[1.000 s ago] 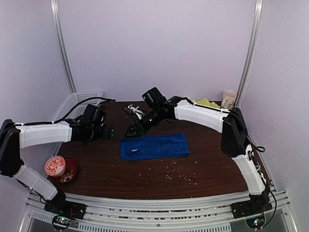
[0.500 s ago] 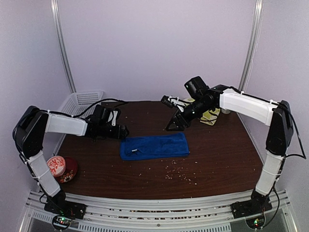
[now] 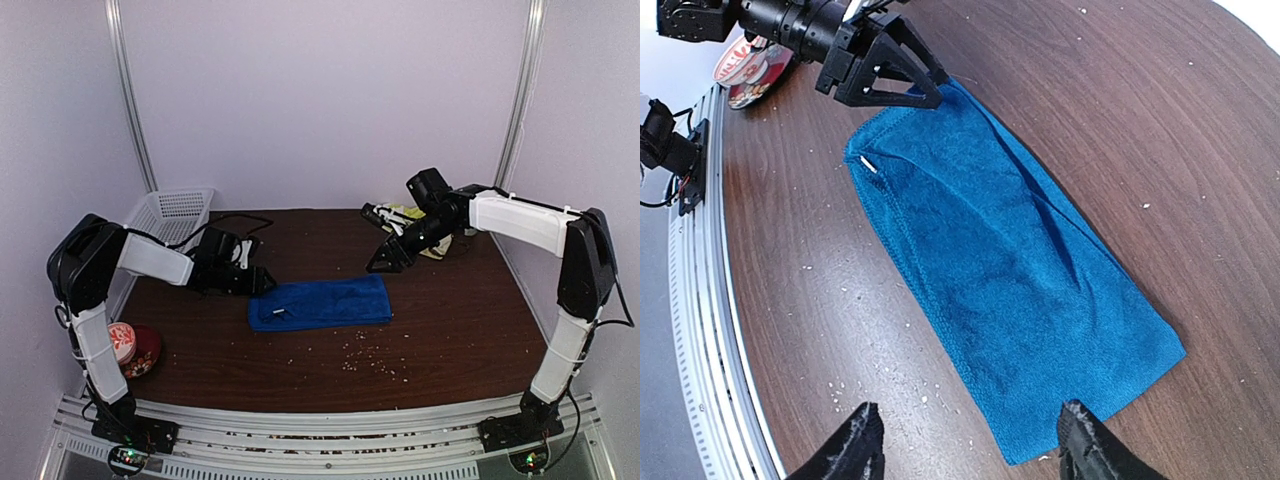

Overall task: Roll the towels
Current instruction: Fold the towel at the center of the board, then smooth out the towel at the center of the board.

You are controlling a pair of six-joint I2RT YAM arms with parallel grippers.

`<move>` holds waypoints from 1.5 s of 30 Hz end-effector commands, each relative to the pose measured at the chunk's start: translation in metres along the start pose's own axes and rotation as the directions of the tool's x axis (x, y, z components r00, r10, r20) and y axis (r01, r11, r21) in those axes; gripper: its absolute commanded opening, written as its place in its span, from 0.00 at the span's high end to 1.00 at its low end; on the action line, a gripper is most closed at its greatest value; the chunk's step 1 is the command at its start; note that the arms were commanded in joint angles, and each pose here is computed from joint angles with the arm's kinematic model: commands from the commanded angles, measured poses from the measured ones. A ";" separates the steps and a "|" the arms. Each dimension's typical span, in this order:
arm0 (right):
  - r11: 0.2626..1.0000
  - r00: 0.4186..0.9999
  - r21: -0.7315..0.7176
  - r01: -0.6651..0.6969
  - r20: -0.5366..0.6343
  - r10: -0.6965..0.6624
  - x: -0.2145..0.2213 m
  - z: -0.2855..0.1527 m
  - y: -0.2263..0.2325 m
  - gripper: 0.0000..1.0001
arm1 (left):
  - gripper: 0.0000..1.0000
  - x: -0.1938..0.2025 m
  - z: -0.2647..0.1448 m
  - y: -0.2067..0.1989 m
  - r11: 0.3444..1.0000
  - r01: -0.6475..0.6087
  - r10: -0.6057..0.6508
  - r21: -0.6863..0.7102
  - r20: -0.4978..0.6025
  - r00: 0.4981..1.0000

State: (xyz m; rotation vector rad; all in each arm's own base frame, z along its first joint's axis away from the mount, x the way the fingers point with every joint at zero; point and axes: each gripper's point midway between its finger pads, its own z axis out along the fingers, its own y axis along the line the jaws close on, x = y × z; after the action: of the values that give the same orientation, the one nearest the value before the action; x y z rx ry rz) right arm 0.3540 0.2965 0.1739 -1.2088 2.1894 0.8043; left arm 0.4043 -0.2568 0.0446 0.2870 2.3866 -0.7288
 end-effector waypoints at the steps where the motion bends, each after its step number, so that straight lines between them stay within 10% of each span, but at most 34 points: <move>1: 0.999 0.999 -0.013 0.033 0.037 -0.033 -0.008 -0.008 0.010 0.40 | 0.46 -0.010 -0.002 0.002 1.000 0.030 -0.030 0.004 0.048 0.998; 35: 1.000 1.000 -0.019 -0.001 0.018 0.001 0.000 0.005 0.003 0.46 | 0.57 0.009 0.011 0.016 0.998 0.057 -0.056 -0.034 0.011 0.998; 45: 1.000 1.000 -0.025 -0.003 0.019 0.003 0.000 0.005 0.004 0.47 | 0.83 0.004 0.011 0.016 0.998 0.060 -0.059 -0.035 0.031 0.998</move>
State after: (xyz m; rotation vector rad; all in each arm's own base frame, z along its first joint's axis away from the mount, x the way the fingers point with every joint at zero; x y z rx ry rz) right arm 0.3538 0.2997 0.1729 -1.2086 2.1745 0.8190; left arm 0.4049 -0.2507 0.0267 0.2056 2.4071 -0.7139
